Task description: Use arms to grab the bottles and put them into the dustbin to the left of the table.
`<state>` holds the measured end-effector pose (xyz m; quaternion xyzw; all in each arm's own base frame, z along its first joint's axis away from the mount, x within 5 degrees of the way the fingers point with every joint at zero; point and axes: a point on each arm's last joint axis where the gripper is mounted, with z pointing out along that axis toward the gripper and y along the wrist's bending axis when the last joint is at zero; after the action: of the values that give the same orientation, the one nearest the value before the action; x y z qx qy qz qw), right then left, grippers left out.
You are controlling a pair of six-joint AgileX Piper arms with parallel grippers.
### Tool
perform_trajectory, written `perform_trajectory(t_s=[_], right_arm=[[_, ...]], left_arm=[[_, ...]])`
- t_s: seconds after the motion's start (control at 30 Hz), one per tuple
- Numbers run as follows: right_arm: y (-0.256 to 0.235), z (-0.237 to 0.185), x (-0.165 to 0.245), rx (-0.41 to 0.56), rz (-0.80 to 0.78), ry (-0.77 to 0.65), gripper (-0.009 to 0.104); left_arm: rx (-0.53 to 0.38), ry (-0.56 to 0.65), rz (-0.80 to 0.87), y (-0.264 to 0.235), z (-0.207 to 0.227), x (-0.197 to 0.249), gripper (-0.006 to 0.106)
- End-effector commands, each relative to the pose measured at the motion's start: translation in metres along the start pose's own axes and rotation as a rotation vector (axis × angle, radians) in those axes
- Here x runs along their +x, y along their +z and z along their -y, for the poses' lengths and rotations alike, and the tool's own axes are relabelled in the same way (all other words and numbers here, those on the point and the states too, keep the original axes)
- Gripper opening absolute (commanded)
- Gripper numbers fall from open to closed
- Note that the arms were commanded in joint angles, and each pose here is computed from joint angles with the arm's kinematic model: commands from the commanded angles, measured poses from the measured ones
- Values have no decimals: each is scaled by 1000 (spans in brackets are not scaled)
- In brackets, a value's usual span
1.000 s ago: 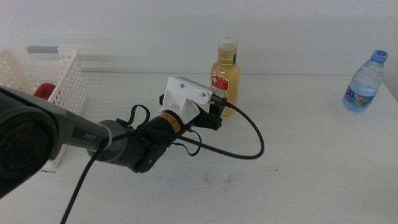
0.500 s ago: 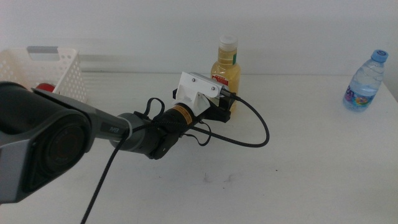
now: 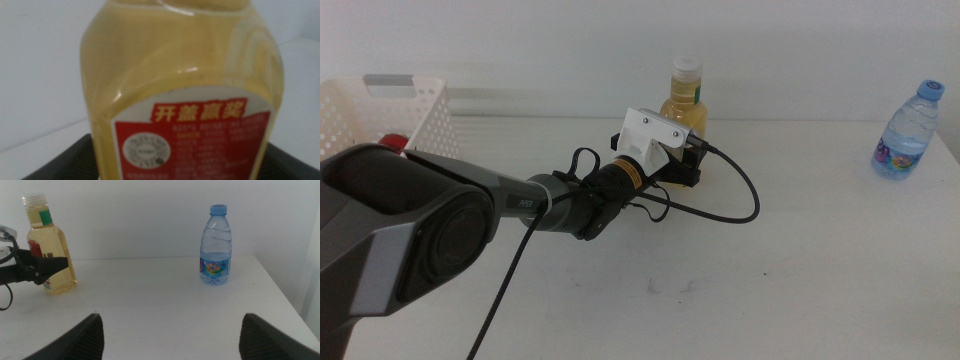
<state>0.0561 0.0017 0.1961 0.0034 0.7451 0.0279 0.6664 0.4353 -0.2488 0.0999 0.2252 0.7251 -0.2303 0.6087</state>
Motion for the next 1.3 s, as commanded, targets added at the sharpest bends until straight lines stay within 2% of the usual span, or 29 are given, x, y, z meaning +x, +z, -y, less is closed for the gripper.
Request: perform_trajectory(t_s=[0.0, 0.23, 0.33, 0.4, 0.5, 0.6, 0.73, 0.97, 1.1, 1.17, 1.27], right_arm=[[0, 1, 0, 8, 11, -13, 81], [0, 1, 0, 8, 11, -13, 81], [0, 1, 0, 8, 11, -13, 81], [0, 1, 0, 8, 11, -13, 81], [0, 1, 0, 8, 11, -13, 81], [0, 1, 0, 8, 11, -13, 81], [0, 1, 0, 8, 11, -13, 81], [0, 1, 0, 8, 11, -13, 81], [0, 1, 0, 8, 11, -13, 81], [0, 1, 0, 8, 11, -13, 81], [0, 1, 0, 8, 11, -13, 81]], left_arm=[[6, -3, 22, 4, 1, -6, 94], [-12, -1, 15, 11, -2, -12, 92], [-3, 8, -1, 15, -2, -7, 82], [10, 0, -15, 15, -1, -7, 66], [-14, -51, -71, 11, -3, -15, 30], [-34, -29, -157, -10, -3, -37, -2], [-130, -54, -335, -75, 0, -85, -2], [-436, -52, -681, -209, 1, -166, -2], [-486, -51, -862, -249, -43, -208, -2], [-492, -61, -881, -264, -72, -227, -2], [-552, -115, -893, -288, -121, -240, -2]])
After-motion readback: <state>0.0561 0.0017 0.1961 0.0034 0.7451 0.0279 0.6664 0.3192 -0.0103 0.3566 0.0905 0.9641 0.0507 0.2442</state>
